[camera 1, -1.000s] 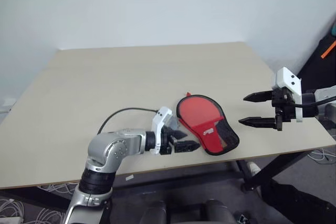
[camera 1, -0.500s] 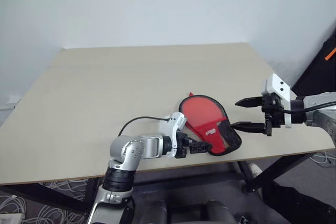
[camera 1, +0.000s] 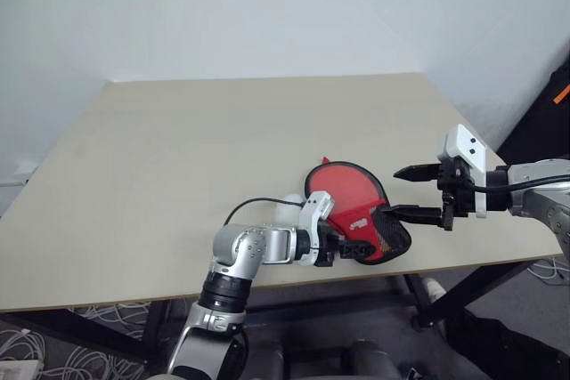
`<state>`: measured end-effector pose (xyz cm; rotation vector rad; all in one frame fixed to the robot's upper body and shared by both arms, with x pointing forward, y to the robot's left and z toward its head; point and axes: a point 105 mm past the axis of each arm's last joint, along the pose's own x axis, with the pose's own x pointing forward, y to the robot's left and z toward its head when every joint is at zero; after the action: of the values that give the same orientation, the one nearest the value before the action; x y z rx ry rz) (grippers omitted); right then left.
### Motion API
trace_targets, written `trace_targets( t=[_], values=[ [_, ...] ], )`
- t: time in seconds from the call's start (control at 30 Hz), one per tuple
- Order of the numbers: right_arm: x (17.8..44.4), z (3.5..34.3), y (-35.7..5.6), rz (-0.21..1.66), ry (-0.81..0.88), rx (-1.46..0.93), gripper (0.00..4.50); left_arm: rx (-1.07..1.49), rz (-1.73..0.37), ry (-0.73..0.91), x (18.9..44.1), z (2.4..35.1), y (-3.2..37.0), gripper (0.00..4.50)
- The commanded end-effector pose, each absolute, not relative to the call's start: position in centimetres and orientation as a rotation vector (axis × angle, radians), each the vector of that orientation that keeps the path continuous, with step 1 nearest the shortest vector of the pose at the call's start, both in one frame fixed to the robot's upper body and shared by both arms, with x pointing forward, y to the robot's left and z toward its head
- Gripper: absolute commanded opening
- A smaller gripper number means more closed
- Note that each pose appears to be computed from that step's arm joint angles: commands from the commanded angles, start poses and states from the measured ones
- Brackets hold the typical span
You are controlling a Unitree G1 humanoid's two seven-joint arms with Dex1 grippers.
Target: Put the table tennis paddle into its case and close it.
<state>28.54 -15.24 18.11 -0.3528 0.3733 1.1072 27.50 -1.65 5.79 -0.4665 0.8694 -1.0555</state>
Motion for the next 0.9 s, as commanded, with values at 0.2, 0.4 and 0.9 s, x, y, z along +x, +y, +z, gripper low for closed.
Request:
trace_targets(
  t=[0.2, 0.4, 0.9],
  values=[
    [28.5, 19.6, -15.0, 1.091, 0.309, -0.358, 4.44, -0.496, -1.024, 0.887, 28.4, 5.5, -2.8, 4.5],
    [28.4, 20.0, -15.7, 1.084, 0.314, -0.384, 4.44, -0.49, -0.992, 0.926, 28.6, 5.0, -2.5, 4.5],
    [27.7, 18.6, -19.0, 1.102, 0.441, -0.516, 4.5, -0.493, -0.903, 1.054, 28.6, 3.6, -0.4, 2.21]
  ],
)
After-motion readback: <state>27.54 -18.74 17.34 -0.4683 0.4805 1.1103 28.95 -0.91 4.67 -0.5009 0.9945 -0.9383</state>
